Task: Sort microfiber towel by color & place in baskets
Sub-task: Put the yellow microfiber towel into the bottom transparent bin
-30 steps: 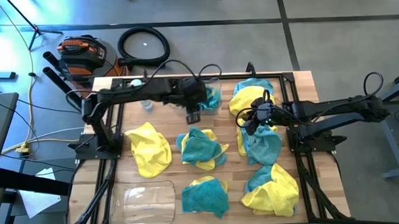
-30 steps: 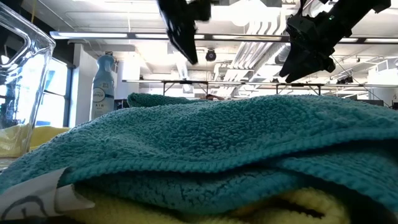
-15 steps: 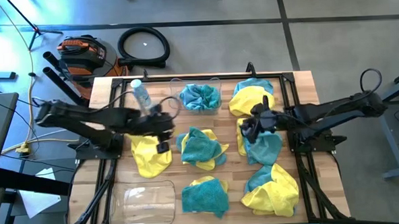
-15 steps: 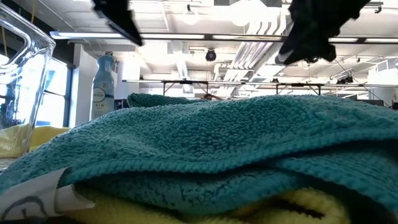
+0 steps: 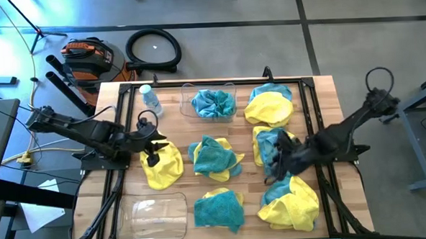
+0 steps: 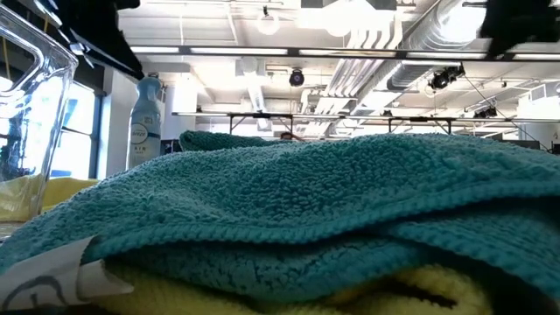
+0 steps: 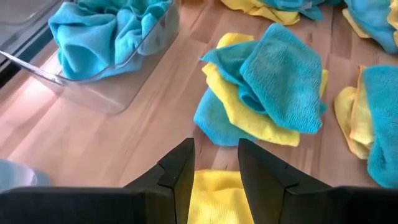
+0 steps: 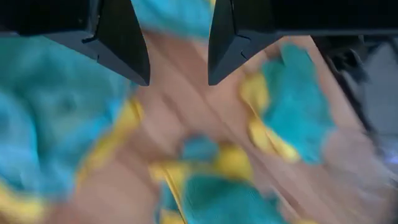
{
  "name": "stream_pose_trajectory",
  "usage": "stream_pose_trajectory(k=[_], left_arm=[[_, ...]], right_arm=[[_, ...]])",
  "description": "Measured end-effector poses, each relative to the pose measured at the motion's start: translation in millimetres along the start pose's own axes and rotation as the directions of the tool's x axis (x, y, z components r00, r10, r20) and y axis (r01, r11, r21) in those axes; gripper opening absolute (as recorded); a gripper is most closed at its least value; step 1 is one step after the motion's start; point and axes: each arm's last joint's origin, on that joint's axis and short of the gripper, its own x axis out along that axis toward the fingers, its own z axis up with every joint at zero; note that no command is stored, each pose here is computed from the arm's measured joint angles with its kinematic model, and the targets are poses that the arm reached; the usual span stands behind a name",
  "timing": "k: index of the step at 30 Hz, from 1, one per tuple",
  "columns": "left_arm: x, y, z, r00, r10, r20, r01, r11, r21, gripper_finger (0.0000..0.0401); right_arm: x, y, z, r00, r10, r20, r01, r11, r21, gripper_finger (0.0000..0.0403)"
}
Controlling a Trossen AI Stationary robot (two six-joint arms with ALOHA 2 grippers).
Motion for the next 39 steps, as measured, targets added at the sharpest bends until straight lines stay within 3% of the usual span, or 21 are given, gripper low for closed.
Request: stream_pose_trajectory(k=[5,10,15,21,28,36,39], left_arm=[[2,1,-6,1.0,-0.002,-0.007,0.002,1.0,-0.012,0.0113],[3,-1,-8,1.0,-0.007,-0.012,0.007,1.0,-0.006,0.0113],[3,-2,-8,1.0,-0.013,-0.015,0.013,1.0,-0.006,0.0113],[2,-3,-8,1.0,-0.006,-0.005,0.006,1.0,-0.014,0.0113],[2,-4,-6,1.0,-0.017,0.015,0.018,0.999,-0.028,0.0113],[2,-5,-6,1.0,-0.019,0.017,0.019,0.999,-0.029,0.0113],[2,-5,-6,1.0,-0.019,0.017,0.019,0.999,-0.028,0.0113]], right_arm=[[-2,32,-28,0.97,-0.165,-0.181,0.173,0.984,0.032,0.0158],[12,61,-64,0.935,-0.228,-0.272,0.241,0.97,0.013,0.0158],[37,70,-105,0.848,-0.334,-0.411,0.364,0.932,-0.007,0.0158],[59,75,-140,0.81,-0.382,-0.445,0.41,0.912,-0.037,0.0158],[77,73,-152,0.792,-0.448,-0.414,0.466,0.882,-0.063,0.0143],[74,73,-149,0.807,-0.442,-0.391,0.458,0.887,-0.057,0.0013],[59,75,-139,0.84,-0.419,-0.345,0.438,0.898,-0.025,0.0018]])
